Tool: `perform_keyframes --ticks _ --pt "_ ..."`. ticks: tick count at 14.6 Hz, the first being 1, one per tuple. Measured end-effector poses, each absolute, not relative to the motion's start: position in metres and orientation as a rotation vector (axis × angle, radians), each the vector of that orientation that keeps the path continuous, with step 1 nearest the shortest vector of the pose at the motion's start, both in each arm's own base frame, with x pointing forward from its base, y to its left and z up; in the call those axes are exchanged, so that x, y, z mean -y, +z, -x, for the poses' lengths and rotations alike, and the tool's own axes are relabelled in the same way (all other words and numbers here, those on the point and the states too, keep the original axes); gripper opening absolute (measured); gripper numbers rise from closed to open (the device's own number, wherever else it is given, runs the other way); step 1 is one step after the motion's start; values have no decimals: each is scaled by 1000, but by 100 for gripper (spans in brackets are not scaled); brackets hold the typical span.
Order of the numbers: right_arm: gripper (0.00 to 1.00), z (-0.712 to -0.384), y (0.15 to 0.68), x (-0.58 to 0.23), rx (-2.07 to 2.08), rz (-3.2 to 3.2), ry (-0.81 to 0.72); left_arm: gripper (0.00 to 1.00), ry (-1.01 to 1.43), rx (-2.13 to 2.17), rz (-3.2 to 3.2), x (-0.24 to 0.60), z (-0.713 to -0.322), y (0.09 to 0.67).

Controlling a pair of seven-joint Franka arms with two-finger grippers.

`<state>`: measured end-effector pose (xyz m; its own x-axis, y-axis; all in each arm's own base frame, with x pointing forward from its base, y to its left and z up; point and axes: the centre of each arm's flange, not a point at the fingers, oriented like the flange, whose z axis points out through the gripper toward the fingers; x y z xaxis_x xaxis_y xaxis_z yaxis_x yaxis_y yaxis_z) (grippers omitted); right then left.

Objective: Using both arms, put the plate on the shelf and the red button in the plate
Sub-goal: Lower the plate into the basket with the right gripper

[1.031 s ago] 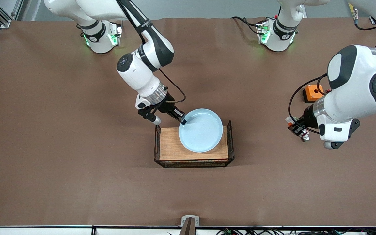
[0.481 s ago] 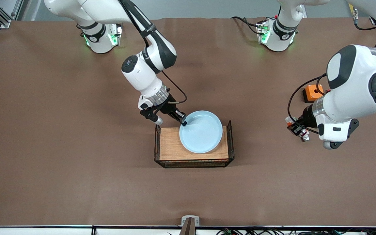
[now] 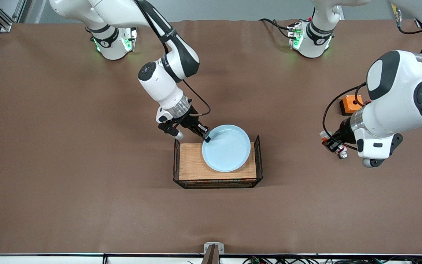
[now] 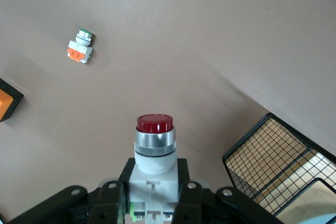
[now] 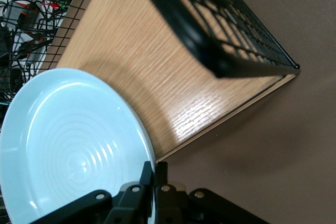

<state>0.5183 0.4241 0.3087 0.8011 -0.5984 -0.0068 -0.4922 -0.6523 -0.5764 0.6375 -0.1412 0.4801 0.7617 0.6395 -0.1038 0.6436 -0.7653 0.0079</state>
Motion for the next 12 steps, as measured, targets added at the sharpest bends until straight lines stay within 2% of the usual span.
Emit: perform_keyframes --ticks 4,5,6,11,12 --pt "24 -519 306 -423 -809 2419 -244 34 -148 -1059 -2908 141 -637 480" --pt "25 -519 306 -423 -810 2419 -245 34 -148 -1060 -2908 141 -637 480" --pt "30 -520 305 -422 -811 2421 -243 34 -148 -1059 -2908 141 -637 480" --pt "76 -521 305 -421 -885 2394 -219 34 -148 -1056 -2907 143 -637 480" --pt "89 -521 307 -421 -921 2378 -202 34 -150 -1056 -2904 146 -636 481"
